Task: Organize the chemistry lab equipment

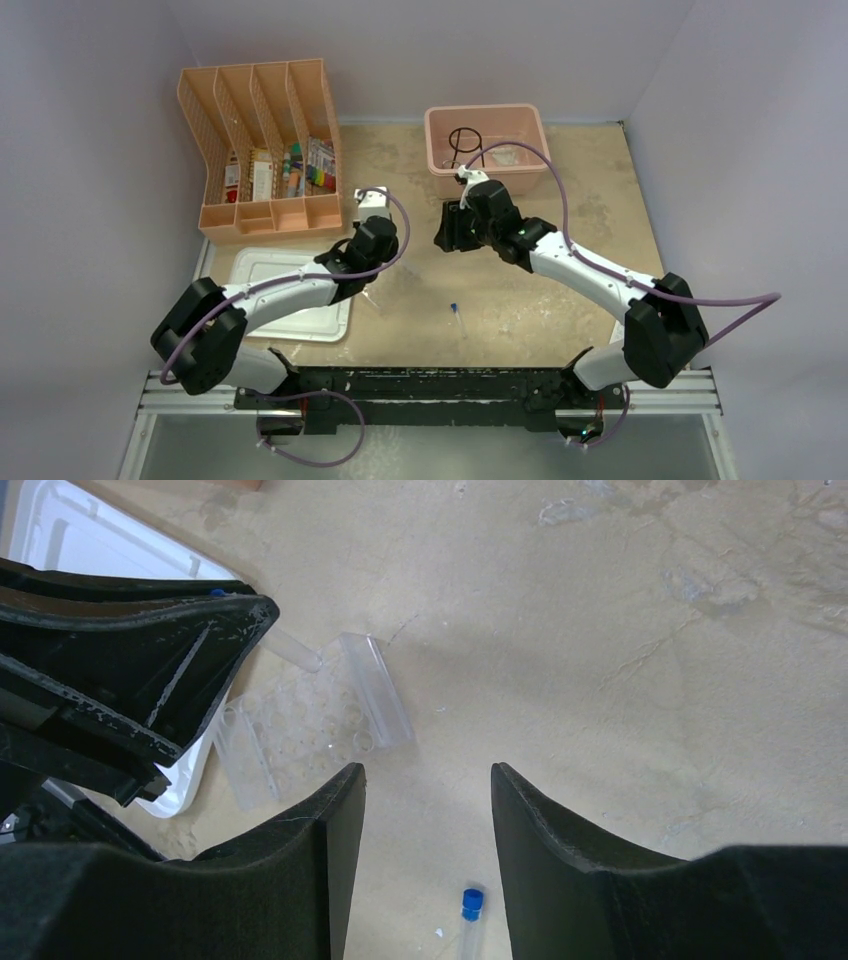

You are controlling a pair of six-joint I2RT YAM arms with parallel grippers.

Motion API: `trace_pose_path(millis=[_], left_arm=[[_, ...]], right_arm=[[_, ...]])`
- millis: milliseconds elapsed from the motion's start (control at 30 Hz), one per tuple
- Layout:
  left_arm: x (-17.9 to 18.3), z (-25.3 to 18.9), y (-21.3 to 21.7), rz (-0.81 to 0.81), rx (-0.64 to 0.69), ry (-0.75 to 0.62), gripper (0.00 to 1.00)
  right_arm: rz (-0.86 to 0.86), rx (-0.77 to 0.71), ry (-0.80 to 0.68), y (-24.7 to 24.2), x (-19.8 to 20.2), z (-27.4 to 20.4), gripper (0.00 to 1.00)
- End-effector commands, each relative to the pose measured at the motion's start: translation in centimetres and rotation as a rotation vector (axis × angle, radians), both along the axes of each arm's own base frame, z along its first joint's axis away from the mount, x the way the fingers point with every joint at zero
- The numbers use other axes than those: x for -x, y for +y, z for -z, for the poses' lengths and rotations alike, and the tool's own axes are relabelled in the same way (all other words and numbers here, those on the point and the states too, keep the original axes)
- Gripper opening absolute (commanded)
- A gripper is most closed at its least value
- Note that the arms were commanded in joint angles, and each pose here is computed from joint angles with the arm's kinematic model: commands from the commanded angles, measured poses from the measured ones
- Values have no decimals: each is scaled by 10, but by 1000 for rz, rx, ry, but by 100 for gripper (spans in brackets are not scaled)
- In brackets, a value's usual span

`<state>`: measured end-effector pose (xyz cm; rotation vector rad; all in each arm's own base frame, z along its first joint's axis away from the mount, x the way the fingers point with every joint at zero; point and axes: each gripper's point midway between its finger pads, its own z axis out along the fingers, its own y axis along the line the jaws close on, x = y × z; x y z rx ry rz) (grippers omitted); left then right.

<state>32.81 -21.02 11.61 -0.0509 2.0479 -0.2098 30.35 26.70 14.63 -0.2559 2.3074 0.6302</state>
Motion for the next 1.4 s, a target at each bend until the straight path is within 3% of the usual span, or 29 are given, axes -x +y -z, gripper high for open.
trace_pose_path(millis=[0, 333, 600, 900, 1367], left_arm=[[-9, -8, -7, -9, 33, -50, 4], [-18, 6, -4, -57, 4, -64, 4], [-31, 2, -26, -28, 63, -83, 4], [-52, -3, -50, -2, 86, -121, 6], [-66, -1, -47, -104, -10, -236, 5]], right_arm=[[29, -23, -30, -4, -4, -12, 51], [29, -14, -24, -5, -4, -7, 51], [47, 3, -19, -11, -4, -4, 51], [206, 42, -17, -48, -4, 4, 51], [289, 39, -16, -72, 5, 2, 51]])
